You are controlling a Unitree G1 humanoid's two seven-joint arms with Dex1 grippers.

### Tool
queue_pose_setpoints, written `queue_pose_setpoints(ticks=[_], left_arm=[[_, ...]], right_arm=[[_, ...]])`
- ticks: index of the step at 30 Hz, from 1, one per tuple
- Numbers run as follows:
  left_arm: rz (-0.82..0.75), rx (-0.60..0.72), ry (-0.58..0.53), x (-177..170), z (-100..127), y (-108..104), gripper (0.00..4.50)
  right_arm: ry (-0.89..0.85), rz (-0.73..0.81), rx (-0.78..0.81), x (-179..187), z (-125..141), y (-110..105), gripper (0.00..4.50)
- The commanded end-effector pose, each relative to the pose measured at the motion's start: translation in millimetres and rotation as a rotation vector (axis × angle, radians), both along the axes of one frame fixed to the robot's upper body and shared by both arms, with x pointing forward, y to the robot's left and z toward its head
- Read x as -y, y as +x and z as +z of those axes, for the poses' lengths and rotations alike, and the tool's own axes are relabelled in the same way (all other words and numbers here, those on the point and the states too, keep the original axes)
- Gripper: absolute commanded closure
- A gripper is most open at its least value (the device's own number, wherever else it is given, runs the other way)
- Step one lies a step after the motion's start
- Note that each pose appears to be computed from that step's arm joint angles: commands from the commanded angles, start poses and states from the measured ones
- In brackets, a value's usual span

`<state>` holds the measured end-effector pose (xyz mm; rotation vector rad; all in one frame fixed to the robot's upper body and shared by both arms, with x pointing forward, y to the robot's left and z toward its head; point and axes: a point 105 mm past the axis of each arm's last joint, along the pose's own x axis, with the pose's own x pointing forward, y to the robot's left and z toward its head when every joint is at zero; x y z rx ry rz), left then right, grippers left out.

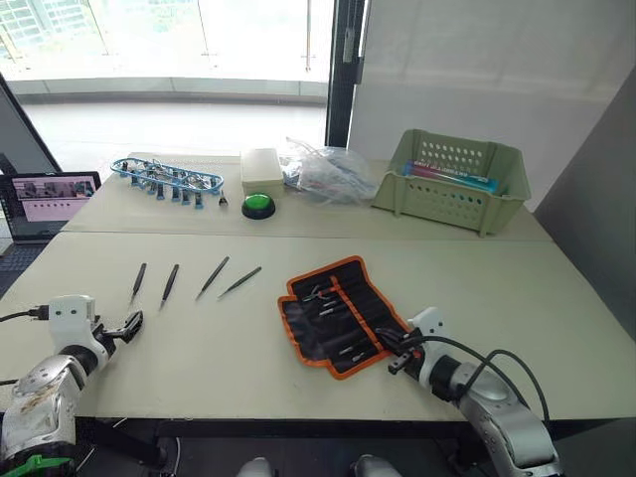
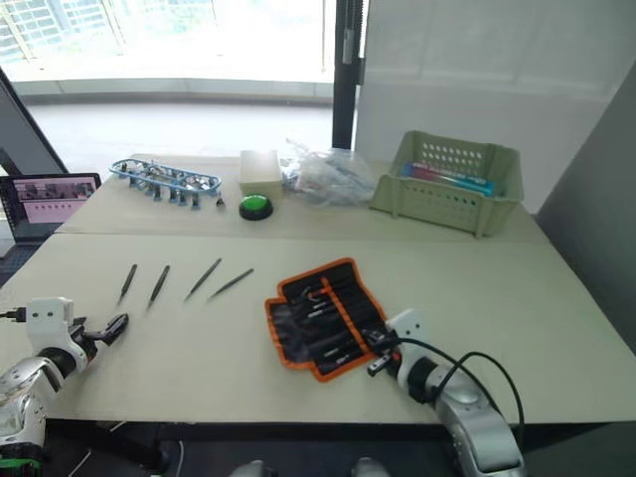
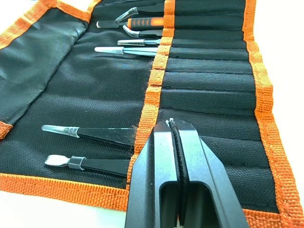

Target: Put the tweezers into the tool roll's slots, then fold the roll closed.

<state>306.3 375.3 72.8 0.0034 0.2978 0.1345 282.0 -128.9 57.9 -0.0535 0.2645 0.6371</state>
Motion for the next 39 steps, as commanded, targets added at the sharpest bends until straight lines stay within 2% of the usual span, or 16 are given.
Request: queue_pose_setpoints(ticks=[1,9,13,23,27,32,35,37,39], left_arm=[[-0.036,-0.096,-0.012,8,-22,13,0.05],[-0.100,-0.112,-0.042,30,-32,45,0.05],[-0.131,-0.113,-0.056,39,-35,53,1.15],[-0.148,-0.099,-0.074,43,-37,55,4.47],[-0.138,-0.023,-0.031,33,-14,57,4.47],[-0.220,0.153,0.078,40,43,63,4.47],[-0.421,0.257,0.163,83,88,60,4.47],[-0.591,0.270,0.168,121,101,51,4.47],[-0.678,0.260,0.153,141,104,43,4.47]], right_arm=[[-0.009,-0.012,-0.089,1,-18,-5,4.50],[-0.006,-0.008,-0.083,-3,-16,-2,4.50],[-0.003,-0.004,-0.080,-5,-14,-1,4.50],[-0.006,-0.006,-0.078,-6,-15,-3,4.50],[-0.007,-0.005,-0.080,-7,-15,-4,4.50],[-0.017,-0.002,-0.087,-7,-18,-6,4.50],[-0.033,-0.010,-0.118,-5,-26,-9,4.50],[-0.048,-0.025,-0.158,-2,-36,-12,4.50],[-0.055,-0.035,-0.180,0,-42,-14,4.50]])
